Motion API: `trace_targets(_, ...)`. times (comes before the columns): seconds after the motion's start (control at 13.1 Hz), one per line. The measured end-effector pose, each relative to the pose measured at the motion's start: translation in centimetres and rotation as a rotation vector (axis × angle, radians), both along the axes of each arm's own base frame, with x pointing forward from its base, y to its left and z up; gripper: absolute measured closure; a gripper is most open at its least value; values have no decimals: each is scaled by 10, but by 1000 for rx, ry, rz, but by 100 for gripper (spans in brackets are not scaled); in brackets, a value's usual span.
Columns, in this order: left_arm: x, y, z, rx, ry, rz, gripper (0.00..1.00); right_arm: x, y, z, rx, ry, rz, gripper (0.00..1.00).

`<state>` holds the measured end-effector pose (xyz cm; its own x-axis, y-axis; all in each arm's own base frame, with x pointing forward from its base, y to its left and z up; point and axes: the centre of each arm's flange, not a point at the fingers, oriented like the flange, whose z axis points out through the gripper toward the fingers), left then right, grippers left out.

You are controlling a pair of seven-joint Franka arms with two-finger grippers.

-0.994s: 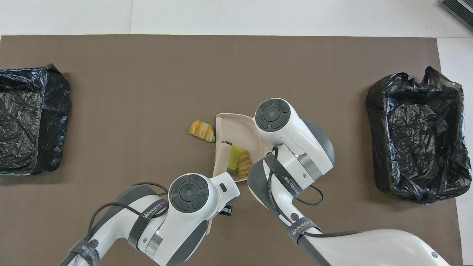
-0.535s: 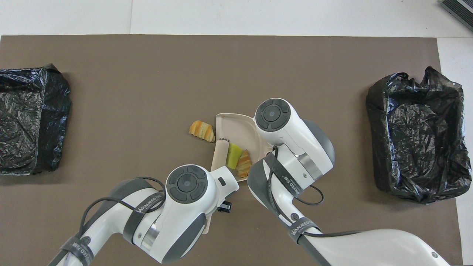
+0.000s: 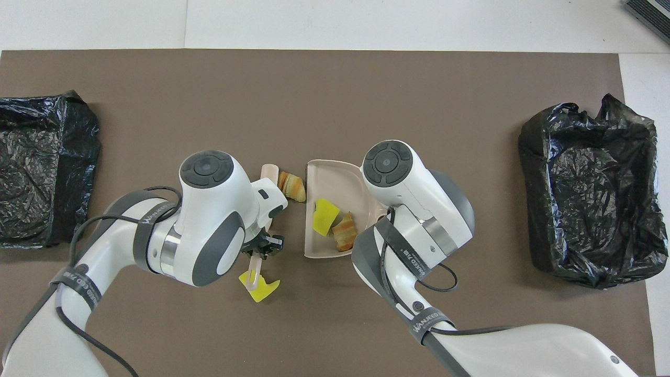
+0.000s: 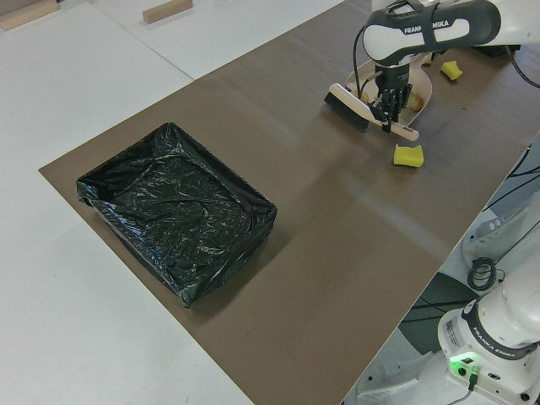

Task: Sweep and dump trash in bin
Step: 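Brush the pieces into the dustpan with the left gripper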

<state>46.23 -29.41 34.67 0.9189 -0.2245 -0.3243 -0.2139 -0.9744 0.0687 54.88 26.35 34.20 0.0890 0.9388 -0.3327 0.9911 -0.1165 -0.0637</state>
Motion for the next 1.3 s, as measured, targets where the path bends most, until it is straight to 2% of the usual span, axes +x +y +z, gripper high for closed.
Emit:
trace_targets(0.31,-50,-66,12,-6,-15,-112,73,0,-1,-1,0,0,-1,67)
trace_targets(0.54,-60,-74,20,-2,-11,-128,73,0,-1,-1,0,0,-2,67)
trace_targets(0.76,-69,-65,32,36,46,-119,73,0,-1,-1,0,0,-2,67)
trace_targets(0.99,-86,-55,47,132,109,0,73,0,-1,-1,0,0,-2,67)
trace_targets(1.3,-102,-48,40,264,135,264,73,0,-1,-1,0,0,-2,67)
